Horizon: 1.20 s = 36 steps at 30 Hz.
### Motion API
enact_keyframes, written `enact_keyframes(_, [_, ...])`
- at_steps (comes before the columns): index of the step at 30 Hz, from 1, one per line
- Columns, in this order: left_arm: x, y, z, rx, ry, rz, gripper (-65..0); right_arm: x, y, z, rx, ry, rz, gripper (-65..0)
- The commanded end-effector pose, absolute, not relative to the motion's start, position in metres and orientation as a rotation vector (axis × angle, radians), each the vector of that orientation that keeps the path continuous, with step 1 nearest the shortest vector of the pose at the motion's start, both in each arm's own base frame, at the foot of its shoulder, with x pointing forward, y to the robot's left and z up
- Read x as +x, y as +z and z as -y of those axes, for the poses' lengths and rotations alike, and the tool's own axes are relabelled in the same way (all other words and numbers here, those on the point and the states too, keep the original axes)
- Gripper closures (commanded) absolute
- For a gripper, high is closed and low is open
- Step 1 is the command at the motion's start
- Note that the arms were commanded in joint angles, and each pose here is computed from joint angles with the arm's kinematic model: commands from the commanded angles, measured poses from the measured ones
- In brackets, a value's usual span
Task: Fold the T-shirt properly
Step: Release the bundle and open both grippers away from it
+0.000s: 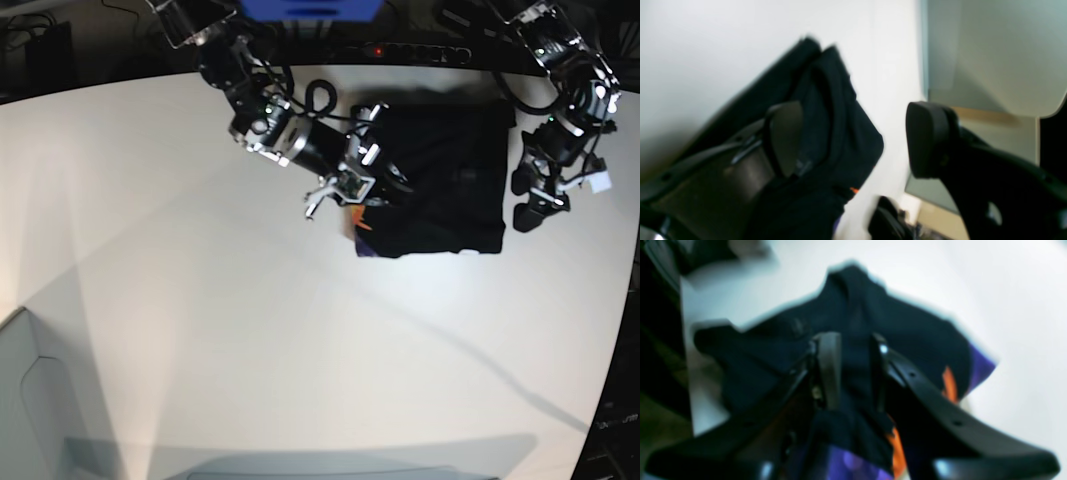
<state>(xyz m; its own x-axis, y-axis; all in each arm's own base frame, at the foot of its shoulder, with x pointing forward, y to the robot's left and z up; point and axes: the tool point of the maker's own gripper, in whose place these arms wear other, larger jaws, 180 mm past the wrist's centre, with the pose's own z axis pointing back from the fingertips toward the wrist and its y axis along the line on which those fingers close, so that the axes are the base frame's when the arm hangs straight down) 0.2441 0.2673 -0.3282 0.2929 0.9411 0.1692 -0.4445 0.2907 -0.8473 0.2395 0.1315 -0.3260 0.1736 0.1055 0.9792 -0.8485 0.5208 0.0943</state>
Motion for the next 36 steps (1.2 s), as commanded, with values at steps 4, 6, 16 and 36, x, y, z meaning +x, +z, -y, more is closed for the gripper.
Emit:
enact_keyframes(4, [0.244, -0.331, -0.271, -0.812, 1.089, 0.753, -47.0, 0.25, -0.311, -0.117, 0.761, 0.737, 1.273, -21.1])
enact_keyframes(6, [0.242, -0.332, -0.271, -0.807, 1.089, 0.75, -47.1, 0.258, -0.312, -0.106, 0.733, 0.71, 1.281, -22.6])
enact_keyframes(16, [0.226, -0.346, -0.296, -0.609, 1.02, 0.701, -47.2, 0.28, -0.32, -0.065, 0.631, 0.614, 1.295, -31.8])
enact_keyframes(36, [0.26, -0.401, -0.225, -0.441, 0.715, 0.508, -26.1, 0.326, -0.331, 0.091, 0.283, 0.301, 1.34, -31.9])
